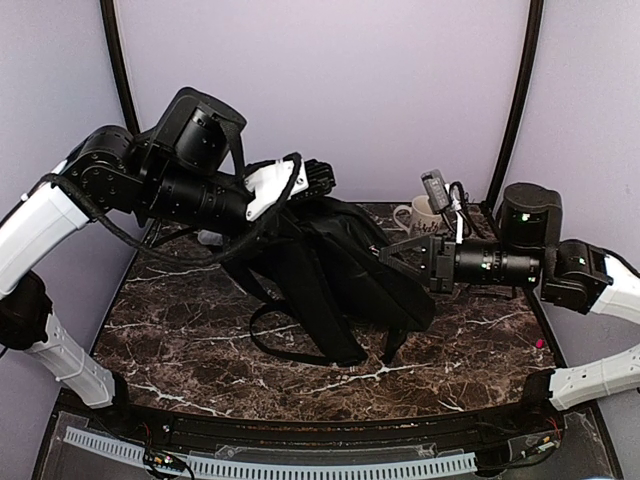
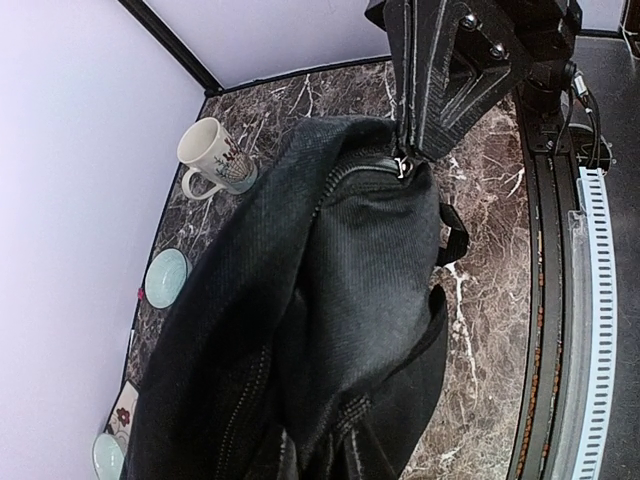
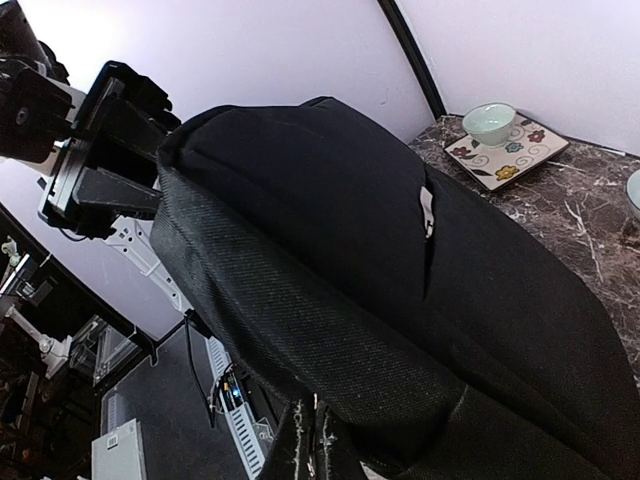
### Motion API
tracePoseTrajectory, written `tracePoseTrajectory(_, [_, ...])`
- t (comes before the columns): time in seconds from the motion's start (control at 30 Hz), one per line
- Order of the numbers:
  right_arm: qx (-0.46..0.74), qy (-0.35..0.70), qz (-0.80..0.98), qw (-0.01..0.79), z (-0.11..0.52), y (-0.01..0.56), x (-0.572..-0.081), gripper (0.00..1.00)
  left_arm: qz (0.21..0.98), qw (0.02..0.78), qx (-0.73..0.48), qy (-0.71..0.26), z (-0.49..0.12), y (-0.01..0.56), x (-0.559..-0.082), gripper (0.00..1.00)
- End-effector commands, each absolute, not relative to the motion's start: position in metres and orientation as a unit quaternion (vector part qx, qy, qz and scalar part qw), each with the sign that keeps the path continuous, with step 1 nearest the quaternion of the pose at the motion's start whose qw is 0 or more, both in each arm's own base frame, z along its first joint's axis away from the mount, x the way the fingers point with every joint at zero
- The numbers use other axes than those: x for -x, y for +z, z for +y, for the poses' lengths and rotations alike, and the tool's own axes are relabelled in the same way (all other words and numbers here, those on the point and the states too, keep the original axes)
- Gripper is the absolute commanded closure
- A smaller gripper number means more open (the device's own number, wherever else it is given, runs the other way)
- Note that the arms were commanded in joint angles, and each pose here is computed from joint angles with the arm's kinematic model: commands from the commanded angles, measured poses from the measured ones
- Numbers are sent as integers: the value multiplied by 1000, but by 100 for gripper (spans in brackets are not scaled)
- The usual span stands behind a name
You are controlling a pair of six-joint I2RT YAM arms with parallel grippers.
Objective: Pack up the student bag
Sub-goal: Zip the student bag into the largest pocket of the bag, then place the student bag at the center of the board.
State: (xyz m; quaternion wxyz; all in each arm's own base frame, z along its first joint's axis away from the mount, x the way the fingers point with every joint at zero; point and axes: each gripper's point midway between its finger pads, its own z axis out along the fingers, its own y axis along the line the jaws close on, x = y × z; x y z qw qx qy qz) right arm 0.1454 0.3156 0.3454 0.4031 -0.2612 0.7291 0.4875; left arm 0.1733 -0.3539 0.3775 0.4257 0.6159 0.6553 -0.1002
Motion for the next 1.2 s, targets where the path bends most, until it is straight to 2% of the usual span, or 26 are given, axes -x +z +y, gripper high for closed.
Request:
tracePoseTrajectory(0.0, [230, 458, 755, 409, 312, 329, -161, 100, 645, 502, -562, -125, -336, 428, -176, 100])
tracePoseTrajectory(0.17, [226, 437, 770, 406, 319, 324, -171, 100, 645, 501, -559, -139, -334, 425, -171, 100])
tracePoseTrajectory(0.23, [217, 416, 783, 408, 317, 319, -178, 88, 645, 503, -557, -144, -333, 424, -170, 100])
tracePoseTrajectory(0.37, [201, 380, 798, 422, 307, 317, -189, 56, 648, 501, -554, -149, -331, 418, -168, 100])
tracePoseTrajectory(0.5, [190, 381, 790, 442, 298, 331, -191, 40, 654, 491, -555, -153, -330, 407, -166, 100])
tracePoseTrajectory(0.77, [163, 429, 741, 490, 280, 366, -184, 28, 678, 457, -554, -154, -326, 360, -163, 100])
tracePoseTrajectory(0.97, [127, 379, 770, 497, 268, 344, -202, 27, 706, 431, -535, -171, -322, 319, -158, 100])
tracePoseTrajectory(1.1, [126, 349, 797, 476, 278, 322, -213, 28, 739, 380, -525, -186, -322, 284, -149, 97])
tracePoseTrajectory(1.17, [127, 337, 804, 473, 284, 317, -221, 28, 757, 355, -512, -197, -320, 271, -144, 88])
